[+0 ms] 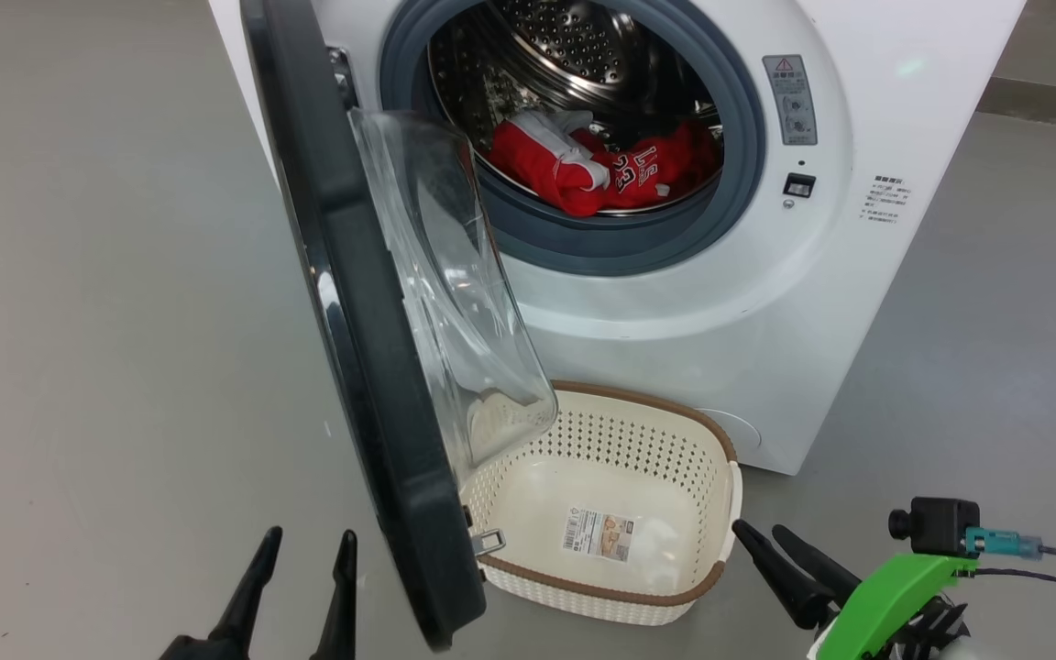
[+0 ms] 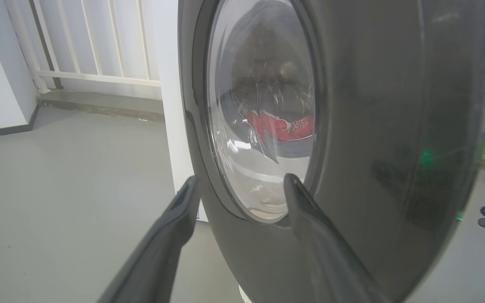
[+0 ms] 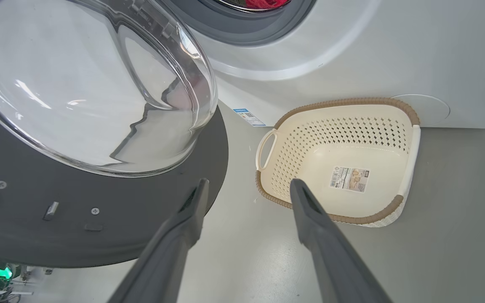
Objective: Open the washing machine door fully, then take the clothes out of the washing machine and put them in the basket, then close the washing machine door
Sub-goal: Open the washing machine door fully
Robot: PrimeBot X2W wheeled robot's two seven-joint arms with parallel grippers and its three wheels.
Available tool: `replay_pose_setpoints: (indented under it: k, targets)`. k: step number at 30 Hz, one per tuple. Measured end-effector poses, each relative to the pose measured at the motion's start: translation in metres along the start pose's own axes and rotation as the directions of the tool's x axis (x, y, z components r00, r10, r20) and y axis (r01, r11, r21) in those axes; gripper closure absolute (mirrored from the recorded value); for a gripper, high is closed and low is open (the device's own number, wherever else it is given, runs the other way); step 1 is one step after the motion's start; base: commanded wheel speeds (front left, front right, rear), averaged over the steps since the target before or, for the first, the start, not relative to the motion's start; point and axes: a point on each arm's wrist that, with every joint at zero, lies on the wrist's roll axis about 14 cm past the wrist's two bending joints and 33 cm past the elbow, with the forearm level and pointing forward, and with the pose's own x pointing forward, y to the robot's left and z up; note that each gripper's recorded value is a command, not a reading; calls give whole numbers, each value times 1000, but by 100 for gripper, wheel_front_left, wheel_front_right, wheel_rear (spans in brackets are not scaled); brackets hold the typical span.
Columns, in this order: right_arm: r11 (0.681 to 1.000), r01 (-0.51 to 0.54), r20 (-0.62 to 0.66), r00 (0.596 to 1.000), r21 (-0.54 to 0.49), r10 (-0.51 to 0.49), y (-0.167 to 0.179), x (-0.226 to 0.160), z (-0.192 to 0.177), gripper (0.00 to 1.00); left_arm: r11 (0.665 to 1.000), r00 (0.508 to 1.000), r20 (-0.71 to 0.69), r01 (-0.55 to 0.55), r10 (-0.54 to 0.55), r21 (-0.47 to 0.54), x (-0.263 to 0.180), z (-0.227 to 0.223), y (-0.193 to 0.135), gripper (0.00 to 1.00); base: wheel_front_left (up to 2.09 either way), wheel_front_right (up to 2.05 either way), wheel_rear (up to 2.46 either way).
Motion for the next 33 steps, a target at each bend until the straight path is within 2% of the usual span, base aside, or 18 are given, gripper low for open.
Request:
replay_pose_setpoints:
  k: [12, 21, 33]
  targets:
    - [982, 52, 85, 996, -181, -37, -20, -13, -1, 0, 1000, 1000, -5, -1, 1, -4, -4, -2, 1, 0, 0, 0, 0]
    - [934, 73, 196, 981, -350, -3, -15, -12, 36, 0, 1000, 1000, -14, 1, -1, -3, -3, -5, 0, 0, 0, 0, 0]
    - [876, 130, 325, 945, -465, 32, -3, -22, 58, 0, 1000, 1000, -21, 0, 0, -1, -2, -7, 0, 0, 0, 0, 0]
